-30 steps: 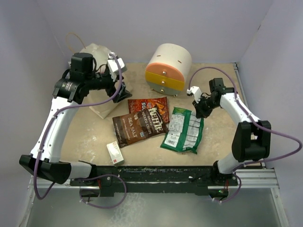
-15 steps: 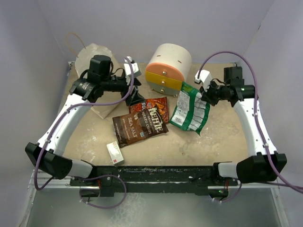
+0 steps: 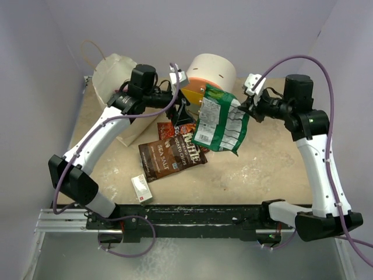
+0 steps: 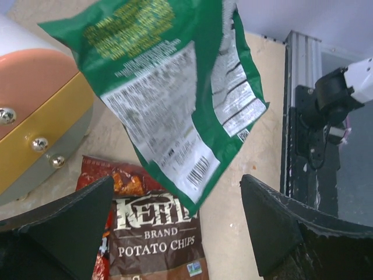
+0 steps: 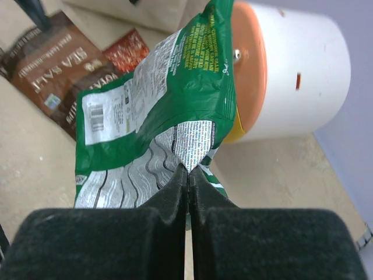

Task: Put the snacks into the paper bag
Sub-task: Place the snack in the paper bag.

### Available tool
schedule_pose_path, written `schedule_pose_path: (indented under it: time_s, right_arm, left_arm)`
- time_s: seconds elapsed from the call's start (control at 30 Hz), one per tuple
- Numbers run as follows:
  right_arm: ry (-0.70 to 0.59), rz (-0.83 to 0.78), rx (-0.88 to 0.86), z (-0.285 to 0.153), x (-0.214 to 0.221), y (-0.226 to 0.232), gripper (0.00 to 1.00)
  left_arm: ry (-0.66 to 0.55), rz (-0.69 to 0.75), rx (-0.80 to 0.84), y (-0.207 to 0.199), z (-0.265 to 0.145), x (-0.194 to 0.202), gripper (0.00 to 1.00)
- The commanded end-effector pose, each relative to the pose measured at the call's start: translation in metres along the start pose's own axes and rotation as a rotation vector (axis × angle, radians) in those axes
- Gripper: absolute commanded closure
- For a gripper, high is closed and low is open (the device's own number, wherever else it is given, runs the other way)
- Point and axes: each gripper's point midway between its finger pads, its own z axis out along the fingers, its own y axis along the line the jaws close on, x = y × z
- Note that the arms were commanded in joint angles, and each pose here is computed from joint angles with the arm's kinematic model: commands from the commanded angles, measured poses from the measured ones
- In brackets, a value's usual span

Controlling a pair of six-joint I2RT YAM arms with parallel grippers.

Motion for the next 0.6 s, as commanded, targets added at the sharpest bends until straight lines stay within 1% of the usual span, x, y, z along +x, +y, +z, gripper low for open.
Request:
schedule_pose_path:
  time_s: [0.0, 0.17, 0.3, 0.37, 0.57]
  right_arm:
    - [-0.234, -0.076, 0.012, -0.022, -0.074, 0.002, 1.0]
    - [-0.319, -0.075, -0.01, -0.033, -0.099, 0.009, 1.0]
    - [-0.35, -0.064, -0.028, -0.036, -0.106, 0.014, 1.0]
    - [-0.357, -0.054, -0.042, -0.035, -0.106, 0.016, 1.0]
    - [-0.379, -0.001, -0.089, -0.026, -0.102, 0.023, 1.0]
  left_arm:
    - [-0.143, -0.005, 0.053, -0.006, 0.003, -0.051, 0.08]
    - [-0.164, -0.055, 0.099, 0.0, 0.017, -0.052, 0.06]
    - [-0.175, -0.117, 0.204, -0.012, 0.026, -0.047, 0.07]
    - [-0.186, -0.127, 0.252, -0.019, 0.028, -0.046, 0.08]
    - [-0.193, -0.146, 0.358, -0.039, 0.037, -0.05, 0.27]
